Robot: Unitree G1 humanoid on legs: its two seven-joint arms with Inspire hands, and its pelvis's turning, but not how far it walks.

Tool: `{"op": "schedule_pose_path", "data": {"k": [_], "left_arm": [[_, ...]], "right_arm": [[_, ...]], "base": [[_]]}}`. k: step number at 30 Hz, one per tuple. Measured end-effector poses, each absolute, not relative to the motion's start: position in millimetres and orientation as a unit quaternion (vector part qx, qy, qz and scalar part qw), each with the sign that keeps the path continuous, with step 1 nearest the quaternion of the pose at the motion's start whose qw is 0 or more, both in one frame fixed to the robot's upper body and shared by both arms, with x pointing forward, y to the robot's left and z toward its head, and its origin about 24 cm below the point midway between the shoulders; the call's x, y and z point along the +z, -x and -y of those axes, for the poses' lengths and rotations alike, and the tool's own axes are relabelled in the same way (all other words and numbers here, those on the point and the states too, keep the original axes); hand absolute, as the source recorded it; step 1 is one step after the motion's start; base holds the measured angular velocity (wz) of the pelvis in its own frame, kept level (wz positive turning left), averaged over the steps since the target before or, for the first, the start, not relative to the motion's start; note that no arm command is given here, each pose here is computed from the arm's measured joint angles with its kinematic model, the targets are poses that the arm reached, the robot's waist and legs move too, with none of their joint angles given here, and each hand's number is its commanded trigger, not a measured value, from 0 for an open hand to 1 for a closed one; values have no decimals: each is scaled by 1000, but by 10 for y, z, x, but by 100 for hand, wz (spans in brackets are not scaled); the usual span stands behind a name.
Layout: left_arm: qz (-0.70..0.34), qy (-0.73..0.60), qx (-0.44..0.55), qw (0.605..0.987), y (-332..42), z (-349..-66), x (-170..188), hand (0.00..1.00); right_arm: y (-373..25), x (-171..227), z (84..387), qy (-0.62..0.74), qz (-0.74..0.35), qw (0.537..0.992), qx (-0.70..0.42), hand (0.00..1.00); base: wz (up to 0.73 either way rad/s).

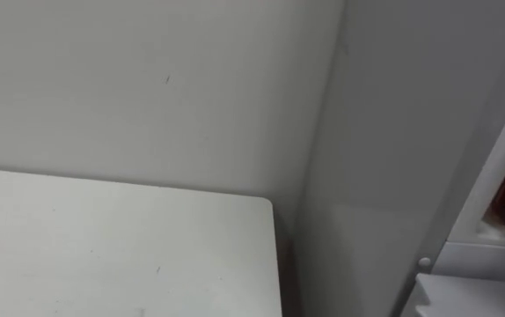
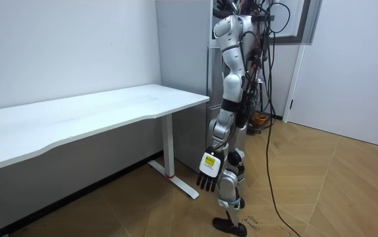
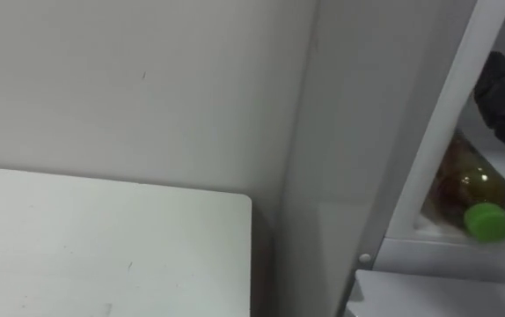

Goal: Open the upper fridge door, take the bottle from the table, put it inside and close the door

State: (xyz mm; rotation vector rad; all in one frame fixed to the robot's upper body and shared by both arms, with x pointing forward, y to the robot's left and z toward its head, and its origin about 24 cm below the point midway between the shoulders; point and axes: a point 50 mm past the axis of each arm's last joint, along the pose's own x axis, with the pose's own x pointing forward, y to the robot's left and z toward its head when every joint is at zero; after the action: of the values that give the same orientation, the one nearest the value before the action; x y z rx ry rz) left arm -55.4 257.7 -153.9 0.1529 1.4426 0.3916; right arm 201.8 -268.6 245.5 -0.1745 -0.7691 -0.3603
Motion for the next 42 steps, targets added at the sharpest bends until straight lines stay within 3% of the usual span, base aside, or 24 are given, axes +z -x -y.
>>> {"op": "schedule_pose_path", "data": {"k": [14,24,35,42], "left_arm": [[-641,-71,181,743,525,-2584,-1533,0],[-638,-73,183,745,523,-2584,-1532,0],[-625,-85,193,751,433,-2606,-1534,0],[-609,-80,183,767,330,-2607,-1531,0]], "right_arm": [[-1947,2482,2672,56,403,901,-148,0],[-1732,2666,2554,29,495,860,-120,0],[-1493,2797,2712,38,553,808,-199,0],[-1408,2846,2770,-74,570,808,-127,0]], "base": [[-1],[1],[-2],[-13]]}}
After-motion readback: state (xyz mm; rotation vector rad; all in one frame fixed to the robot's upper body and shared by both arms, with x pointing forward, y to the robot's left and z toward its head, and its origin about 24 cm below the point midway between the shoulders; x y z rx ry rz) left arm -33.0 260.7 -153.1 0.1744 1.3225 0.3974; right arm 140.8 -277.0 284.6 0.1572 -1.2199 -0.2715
